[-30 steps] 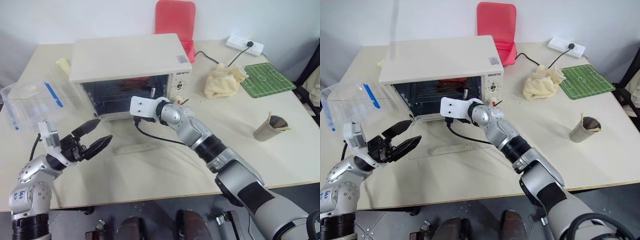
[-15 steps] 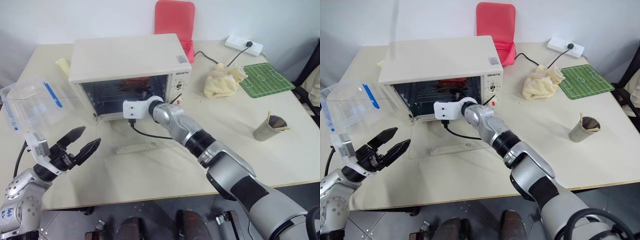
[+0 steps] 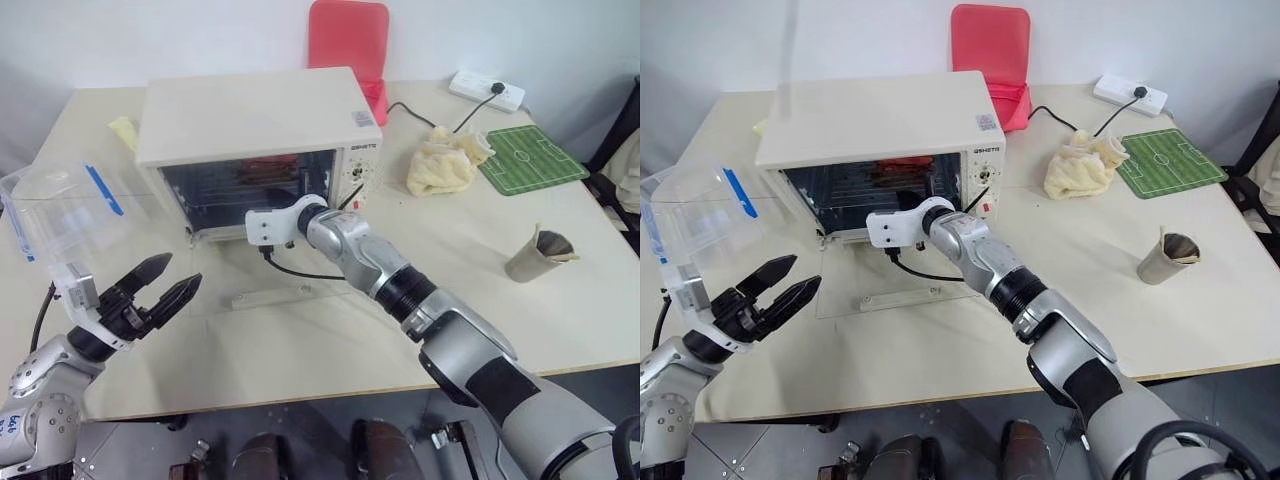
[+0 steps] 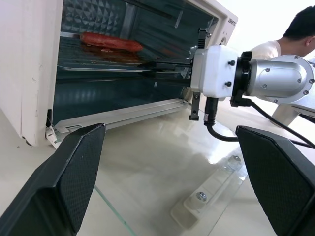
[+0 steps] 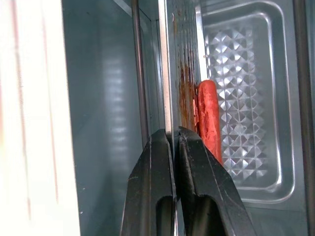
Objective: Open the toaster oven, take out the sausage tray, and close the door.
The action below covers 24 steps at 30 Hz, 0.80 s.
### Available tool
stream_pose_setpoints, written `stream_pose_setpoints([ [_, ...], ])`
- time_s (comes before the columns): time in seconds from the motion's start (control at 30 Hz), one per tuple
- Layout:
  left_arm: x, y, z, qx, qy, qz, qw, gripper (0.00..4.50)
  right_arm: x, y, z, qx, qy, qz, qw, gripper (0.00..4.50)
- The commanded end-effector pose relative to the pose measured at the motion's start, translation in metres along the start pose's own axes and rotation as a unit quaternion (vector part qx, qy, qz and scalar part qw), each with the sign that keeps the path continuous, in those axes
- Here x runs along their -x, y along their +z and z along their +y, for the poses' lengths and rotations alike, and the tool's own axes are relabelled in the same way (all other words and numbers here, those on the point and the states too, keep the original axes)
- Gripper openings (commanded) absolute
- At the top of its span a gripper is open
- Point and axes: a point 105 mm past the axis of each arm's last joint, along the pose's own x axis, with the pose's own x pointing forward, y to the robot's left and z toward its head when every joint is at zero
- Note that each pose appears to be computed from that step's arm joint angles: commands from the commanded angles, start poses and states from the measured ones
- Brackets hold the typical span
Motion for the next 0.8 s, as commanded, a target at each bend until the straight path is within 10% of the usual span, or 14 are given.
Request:
stream_pose_setpoints([
  [0.03,-0.004,0.011,-0.004,-0.017,-0.012,-0.009,1.000,4.50,0.005,0.022,-0.017,0.006,-0.028,-0.039,0.999,0.03],
  [0.8,-0.021,0.027,-0.001,-0.008,-0.051,-0.023,0.998,4.50,0.053,0.039,-0.013,0.011,-0.012,-0.074,0.997,0.03],
])
